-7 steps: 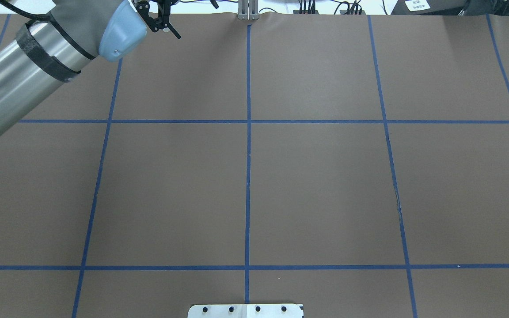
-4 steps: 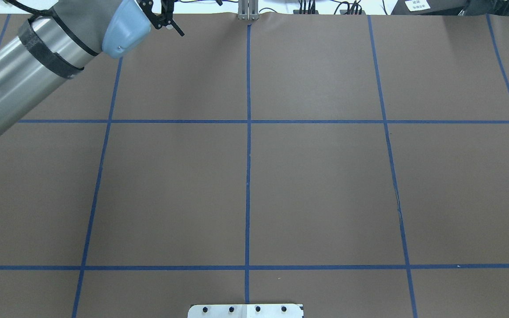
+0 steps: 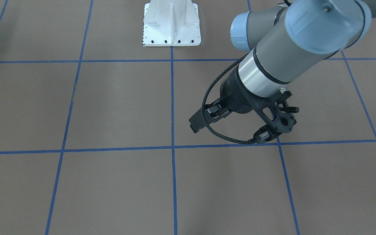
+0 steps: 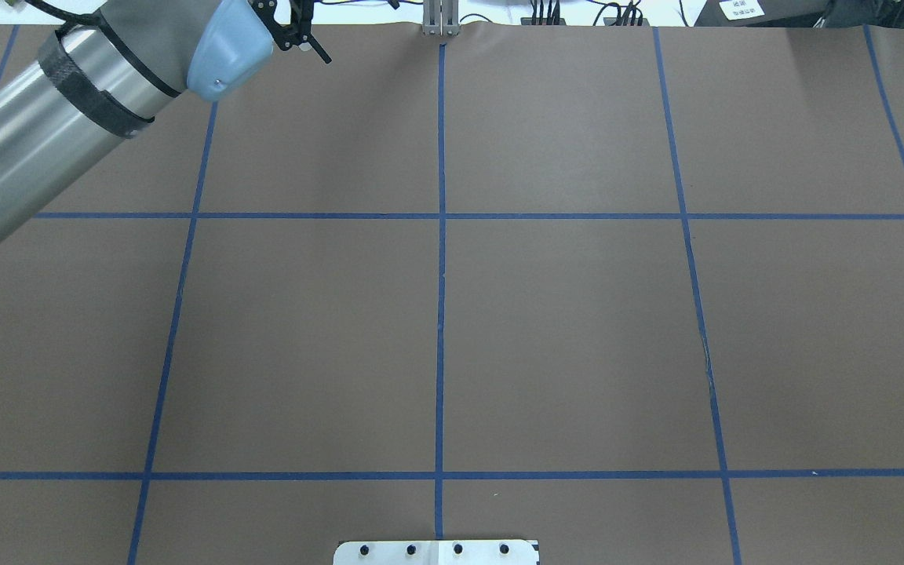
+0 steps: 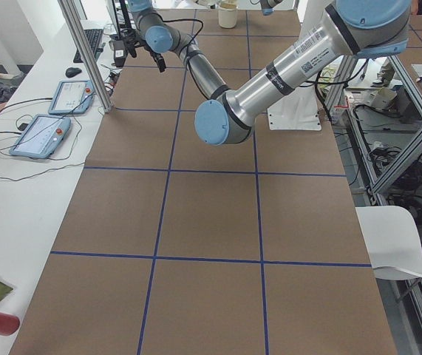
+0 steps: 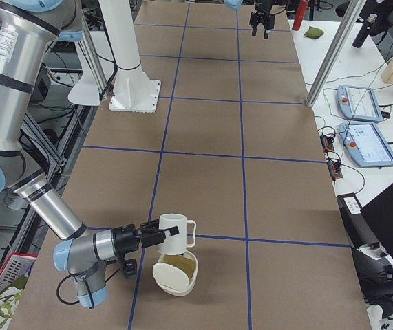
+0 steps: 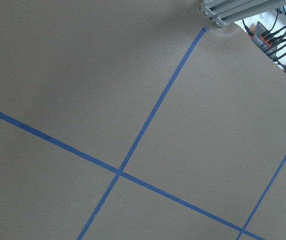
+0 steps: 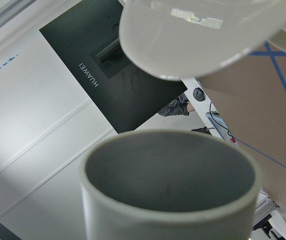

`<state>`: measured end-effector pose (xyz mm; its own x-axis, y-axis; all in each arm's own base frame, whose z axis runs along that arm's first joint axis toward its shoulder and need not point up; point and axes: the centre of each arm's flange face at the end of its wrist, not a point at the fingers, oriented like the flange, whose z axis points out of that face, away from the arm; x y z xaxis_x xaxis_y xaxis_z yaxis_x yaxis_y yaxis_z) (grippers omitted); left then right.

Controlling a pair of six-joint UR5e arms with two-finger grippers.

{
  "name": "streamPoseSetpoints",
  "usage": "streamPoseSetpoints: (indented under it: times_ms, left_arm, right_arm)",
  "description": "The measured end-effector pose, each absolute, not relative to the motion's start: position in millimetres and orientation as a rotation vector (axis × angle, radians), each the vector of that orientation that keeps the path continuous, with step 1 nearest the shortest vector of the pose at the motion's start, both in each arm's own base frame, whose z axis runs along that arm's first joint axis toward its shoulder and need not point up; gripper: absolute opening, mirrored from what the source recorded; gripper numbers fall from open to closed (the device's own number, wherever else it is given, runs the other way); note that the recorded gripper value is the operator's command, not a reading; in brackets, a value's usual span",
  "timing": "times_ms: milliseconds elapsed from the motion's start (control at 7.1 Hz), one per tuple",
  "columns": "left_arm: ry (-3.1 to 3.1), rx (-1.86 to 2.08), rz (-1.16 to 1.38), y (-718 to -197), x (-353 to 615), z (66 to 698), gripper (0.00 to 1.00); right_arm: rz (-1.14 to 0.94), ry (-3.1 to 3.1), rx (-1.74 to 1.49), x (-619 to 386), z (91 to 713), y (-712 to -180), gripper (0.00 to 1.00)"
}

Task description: Left arm hands cup to right arm to dump lemon

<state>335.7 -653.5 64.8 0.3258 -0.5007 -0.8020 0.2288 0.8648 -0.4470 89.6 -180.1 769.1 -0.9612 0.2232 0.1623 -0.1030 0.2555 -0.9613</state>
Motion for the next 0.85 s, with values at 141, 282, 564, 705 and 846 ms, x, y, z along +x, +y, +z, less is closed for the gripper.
streamPoseSetpoints:
  times_ms: [141, 282, 564, 705, 846]
  left_arm:
    - [1.143, -0.274, -0.485, -653.2, 337.3, 65.1, 1.0]
    - [1.142, -0.275, -0.485, -652.9, 338.4, 65.3, 1.0]
    - [1.141, -0.277, -0.483, -652.2, 339.8, 66.3, 1.0]
    - [1.14, -0.278, -0.483, -652.4, 340.2, 67.0, 1.0]
    - [1.14, -0.278, -0.483, -652.5, 340.4, 67.3, 1.0]
  right_arm:
    - [1.759, -2.274, -0.119, 89.8, 768.5, -178.9, 0.33]
    - [1.745, -2.281, -0.113, 89.9, 767.7, -178.1, 0.33]
    - [1.679, -2.275, -0.032, 88.7, 764.4, -179.8, 0.33]
    - [1.627, -2.251, 0.055, 87.8, 762.9, -181.6, 0.33]
    - [1.577, -2.219, 0.146, 87.3, 762.6, -182.0, 0.33]
